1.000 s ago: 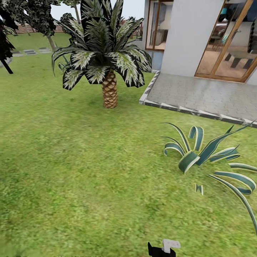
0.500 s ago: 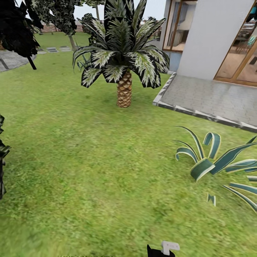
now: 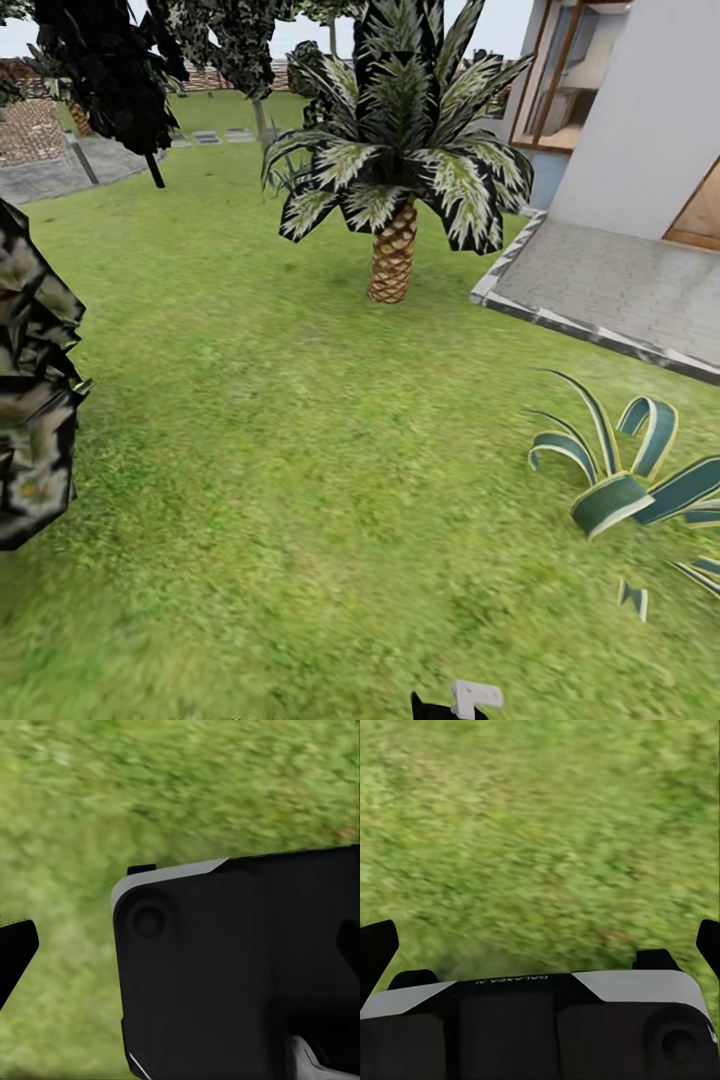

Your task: Take the three Easter eggs out of the wicker basket on the lawn in the garden, then place them on the lawn next to a single tree (choose any tree) so that all three eggs are next to the same tree and none are left in the basket.

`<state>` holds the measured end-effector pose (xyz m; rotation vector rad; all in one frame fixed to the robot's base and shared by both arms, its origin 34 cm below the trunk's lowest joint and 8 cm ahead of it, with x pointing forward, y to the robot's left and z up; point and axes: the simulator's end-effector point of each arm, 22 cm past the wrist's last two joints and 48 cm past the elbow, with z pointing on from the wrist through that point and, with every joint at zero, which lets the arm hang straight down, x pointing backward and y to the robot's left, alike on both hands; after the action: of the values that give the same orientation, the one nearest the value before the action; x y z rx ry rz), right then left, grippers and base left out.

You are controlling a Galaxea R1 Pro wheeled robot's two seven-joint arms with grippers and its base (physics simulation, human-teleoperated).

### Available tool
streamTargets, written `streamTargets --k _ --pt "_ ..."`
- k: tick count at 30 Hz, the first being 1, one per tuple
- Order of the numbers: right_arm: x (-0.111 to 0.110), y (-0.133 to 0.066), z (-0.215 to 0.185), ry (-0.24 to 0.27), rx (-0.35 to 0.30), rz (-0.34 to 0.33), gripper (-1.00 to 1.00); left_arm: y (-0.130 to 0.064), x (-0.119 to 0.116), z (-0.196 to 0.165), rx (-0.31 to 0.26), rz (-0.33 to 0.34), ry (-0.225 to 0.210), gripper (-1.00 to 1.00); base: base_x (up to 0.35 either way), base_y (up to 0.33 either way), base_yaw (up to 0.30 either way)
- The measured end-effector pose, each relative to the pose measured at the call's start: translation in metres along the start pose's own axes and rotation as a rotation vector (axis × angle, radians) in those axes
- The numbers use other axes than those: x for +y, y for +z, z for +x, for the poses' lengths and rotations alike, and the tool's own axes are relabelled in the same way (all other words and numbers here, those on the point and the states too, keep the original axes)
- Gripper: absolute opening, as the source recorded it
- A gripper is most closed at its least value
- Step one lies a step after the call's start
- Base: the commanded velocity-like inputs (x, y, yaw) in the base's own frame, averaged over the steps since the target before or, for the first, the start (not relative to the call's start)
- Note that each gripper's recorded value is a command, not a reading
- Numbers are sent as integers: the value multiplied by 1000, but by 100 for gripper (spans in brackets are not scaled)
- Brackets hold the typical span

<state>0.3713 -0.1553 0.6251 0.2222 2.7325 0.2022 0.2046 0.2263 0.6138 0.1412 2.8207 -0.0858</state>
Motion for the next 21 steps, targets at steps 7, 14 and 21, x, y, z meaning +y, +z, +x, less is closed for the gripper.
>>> streamTargets --k 7,14,21 --pt "0 0 -1 -2 -4 0 100 0 2 -1 -1 -6 -9 100 0 0 100" --pt "0 0 -2 -2 -5 1 100 0 2 0 -1 -7 -10 100 0 0 14" --pt "0 0 -2 1 -6 0 100 0 2 0 0 -7 -9 100 0 0 2"
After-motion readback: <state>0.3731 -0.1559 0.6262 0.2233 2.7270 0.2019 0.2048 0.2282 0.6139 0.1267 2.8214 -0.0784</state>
